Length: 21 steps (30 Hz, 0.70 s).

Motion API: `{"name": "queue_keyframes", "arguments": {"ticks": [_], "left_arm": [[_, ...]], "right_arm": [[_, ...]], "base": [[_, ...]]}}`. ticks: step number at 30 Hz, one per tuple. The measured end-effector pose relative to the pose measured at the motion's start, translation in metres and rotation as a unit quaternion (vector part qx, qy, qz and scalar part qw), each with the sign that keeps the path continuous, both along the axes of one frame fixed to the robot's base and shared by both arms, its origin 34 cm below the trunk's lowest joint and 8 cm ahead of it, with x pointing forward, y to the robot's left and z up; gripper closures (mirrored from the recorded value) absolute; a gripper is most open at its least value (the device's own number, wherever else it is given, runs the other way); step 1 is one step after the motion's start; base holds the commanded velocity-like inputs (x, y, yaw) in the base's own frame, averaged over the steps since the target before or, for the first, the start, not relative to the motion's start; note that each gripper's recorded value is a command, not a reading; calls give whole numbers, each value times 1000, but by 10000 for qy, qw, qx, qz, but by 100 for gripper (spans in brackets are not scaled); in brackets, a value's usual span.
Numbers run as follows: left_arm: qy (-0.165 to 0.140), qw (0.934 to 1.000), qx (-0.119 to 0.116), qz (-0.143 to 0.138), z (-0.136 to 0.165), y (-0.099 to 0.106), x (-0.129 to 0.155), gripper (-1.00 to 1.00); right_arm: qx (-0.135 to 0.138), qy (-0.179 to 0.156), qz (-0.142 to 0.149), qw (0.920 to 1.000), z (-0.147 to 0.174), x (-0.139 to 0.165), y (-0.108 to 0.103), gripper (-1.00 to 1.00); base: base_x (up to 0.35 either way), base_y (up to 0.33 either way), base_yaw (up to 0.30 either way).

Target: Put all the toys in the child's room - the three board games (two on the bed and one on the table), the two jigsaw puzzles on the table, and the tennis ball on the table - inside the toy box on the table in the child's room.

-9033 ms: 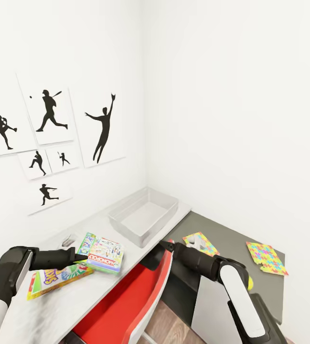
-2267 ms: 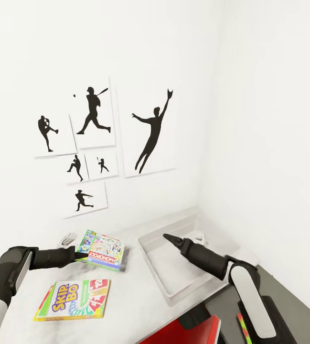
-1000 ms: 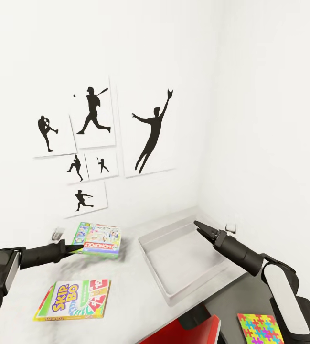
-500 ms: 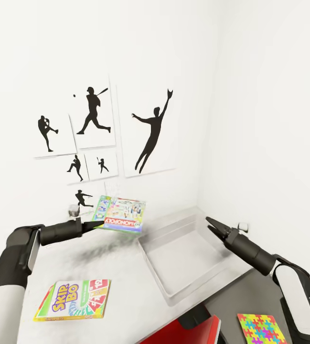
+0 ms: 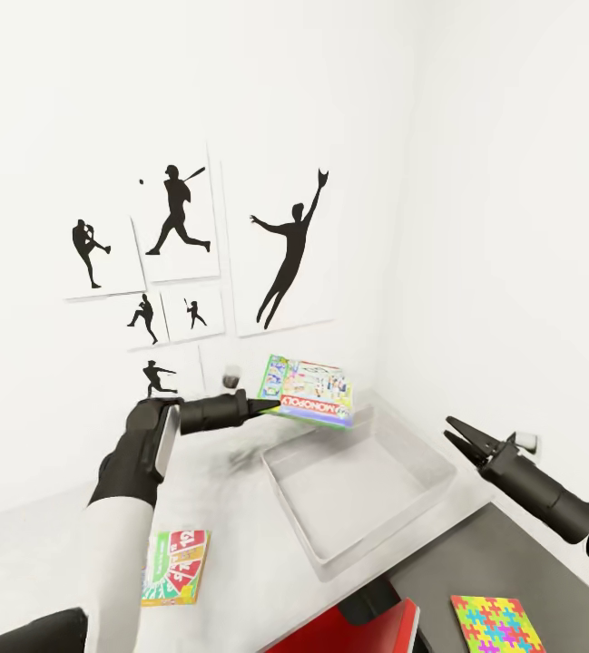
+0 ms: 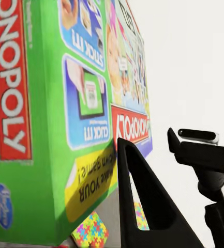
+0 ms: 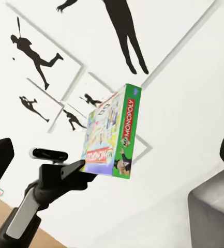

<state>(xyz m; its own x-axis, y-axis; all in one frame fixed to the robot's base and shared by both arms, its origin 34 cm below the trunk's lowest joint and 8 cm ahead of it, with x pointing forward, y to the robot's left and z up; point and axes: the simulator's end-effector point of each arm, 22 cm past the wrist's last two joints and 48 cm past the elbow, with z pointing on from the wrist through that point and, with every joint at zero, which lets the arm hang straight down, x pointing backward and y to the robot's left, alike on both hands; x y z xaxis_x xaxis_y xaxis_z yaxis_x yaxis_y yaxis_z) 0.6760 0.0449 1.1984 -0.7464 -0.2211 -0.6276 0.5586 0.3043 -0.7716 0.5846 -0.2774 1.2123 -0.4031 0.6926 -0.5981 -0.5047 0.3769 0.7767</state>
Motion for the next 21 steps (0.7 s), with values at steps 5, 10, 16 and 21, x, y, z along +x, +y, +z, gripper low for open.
{"name": "queue_keyframes", "arguments": {"ticks": [5,10,16,21], "left_arm": [[240,9997,66,10,-16,-21,1,100],[673,9976,121,-81,-52,-30,-3,100],[744,9972,73,71,-73,-35,2,100],[1045,9934,-66,468,-97,-38,14,100]], "right_arm": [[34,83,-26,10000,-1,-3,-9,-100],[70,106,-115,9999,-1,-4,-18,-100],[80,118,-130,9998,-2,-4,-20,-100],[78,117,-135,9998,-2,-4,-20,-100]], "base": [[0,0,0],[0,0,0],[0,0,0],[0,0,0]]}}
